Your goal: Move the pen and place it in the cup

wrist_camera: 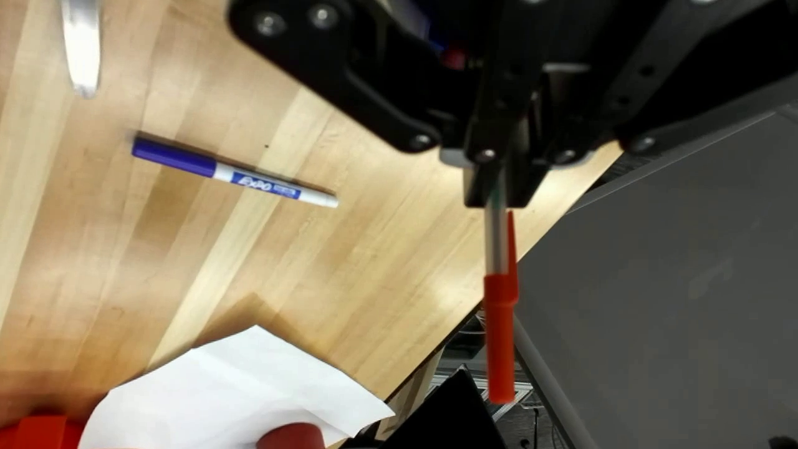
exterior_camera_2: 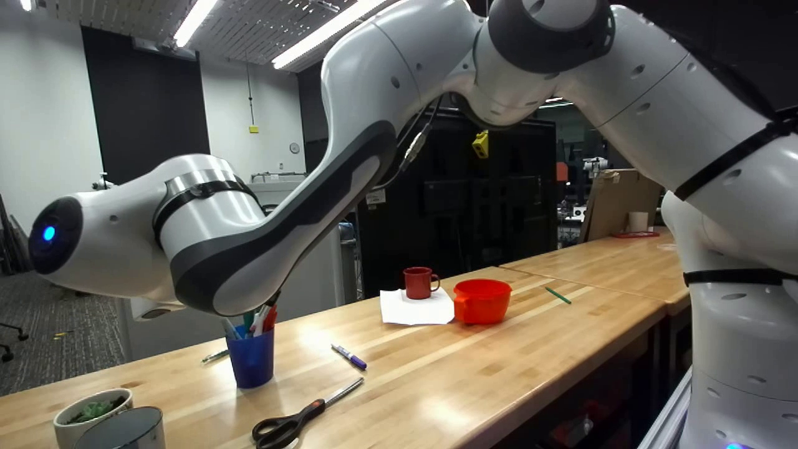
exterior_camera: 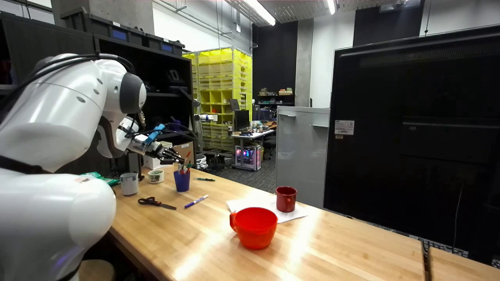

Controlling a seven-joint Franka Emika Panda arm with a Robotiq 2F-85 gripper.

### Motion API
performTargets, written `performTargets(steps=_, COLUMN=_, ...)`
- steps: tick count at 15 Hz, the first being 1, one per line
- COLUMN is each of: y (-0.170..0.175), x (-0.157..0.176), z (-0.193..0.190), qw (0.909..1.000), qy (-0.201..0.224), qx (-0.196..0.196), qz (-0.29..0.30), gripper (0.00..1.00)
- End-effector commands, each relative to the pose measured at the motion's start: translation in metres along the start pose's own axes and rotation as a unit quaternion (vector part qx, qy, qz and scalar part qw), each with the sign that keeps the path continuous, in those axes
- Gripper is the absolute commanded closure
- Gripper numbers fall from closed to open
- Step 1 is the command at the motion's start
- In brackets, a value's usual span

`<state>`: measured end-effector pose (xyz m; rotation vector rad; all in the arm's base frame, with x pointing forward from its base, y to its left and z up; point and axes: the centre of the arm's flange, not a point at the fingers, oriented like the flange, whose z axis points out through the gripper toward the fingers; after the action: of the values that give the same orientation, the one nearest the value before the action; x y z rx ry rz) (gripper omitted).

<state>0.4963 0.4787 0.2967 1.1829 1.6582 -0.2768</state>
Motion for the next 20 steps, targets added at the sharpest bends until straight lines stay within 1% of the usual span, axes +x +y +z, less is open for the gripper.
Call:
performTargets(steps=1, y=0.007, x=0.006, z=0.006, qw=0.9999, qy=0.008, qx=0.005, qz=0.011, gripper=0.98)
performTargets(steps=9, y=-0.004, x=0.023, z=0.008, qw=0.9999, qy=0.005, qx=0.013, qz=-0.008, gripper=0.98)
performTargets(steps=19, y=-0.01, x=0.036, z=-0.005, qw=0.9994, qy=0.003, qx=0.011, qz=-0.033, gripper=0.98)
performTargets(steps=20, y=-0.01, x=0.037, z=-0.007, qw=0.9993, qy=0.002, qx=0.01, qz=-0.035, gripper=0.67)
